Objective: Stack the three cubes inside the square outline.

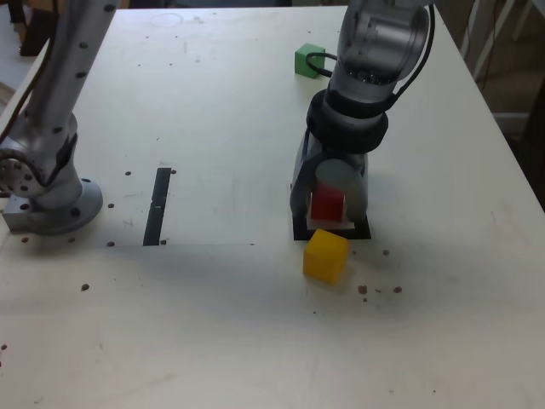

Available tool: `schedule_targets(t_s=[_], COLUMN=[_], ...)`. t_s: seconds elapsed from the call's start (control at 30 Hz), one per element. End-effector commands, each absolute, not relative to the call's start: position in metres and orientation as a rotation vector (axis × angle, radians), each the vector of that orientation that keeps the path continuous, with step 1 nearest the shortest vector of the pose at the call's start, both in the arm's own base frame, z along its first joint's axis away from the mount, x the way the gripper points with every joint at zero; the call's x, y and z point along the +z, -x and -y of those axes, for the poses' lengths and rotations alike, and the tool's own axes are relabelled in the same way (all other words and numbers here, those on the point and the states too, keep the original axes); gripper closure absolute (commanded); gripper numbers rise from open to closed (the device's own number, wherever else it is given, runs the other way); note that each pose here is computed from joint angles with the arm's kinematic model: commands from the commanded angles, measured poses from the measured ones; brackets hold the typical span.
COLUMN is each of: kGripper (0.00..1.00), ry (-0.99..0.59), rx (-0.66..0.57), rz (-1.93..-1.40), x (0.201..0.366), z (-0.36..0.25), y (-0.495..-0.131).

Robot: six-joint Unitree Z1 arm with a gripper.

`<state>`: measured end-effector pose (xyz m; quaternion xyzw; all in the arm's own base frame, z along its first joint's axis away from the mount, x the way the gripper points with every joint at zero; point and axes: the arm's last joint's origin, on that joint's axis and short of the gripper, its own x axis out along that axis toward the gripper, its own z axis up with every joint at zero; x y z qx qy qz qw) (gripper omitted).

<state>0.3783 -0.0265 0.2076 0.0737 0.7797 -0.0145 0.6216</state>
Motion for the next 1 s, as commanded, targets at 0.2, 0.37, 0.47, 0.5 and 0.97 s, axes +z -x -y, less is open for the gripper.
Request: schedule_targets(t_s=[0.2, 0.37, 0.47, 0.5, 0.97], kGripper=[0.01, 0.01, 0.01, 0.01, 0.01], ry=[-0.173, -0.168, -0.182, -0.194, -0.383], rx=[-0.019, -0.025, -0.039, -0.053, -0.190], rz=[-1.825, -1.800, -1.754, -1.728, -1.664], x=[0.218, 0.229, 0.244, 0.252, 0.293], z=[0.024, 0.025, 0.029, 0.032, 0.083], y=[-0.368, -0.365, -0.363, -0.363, -0.344])
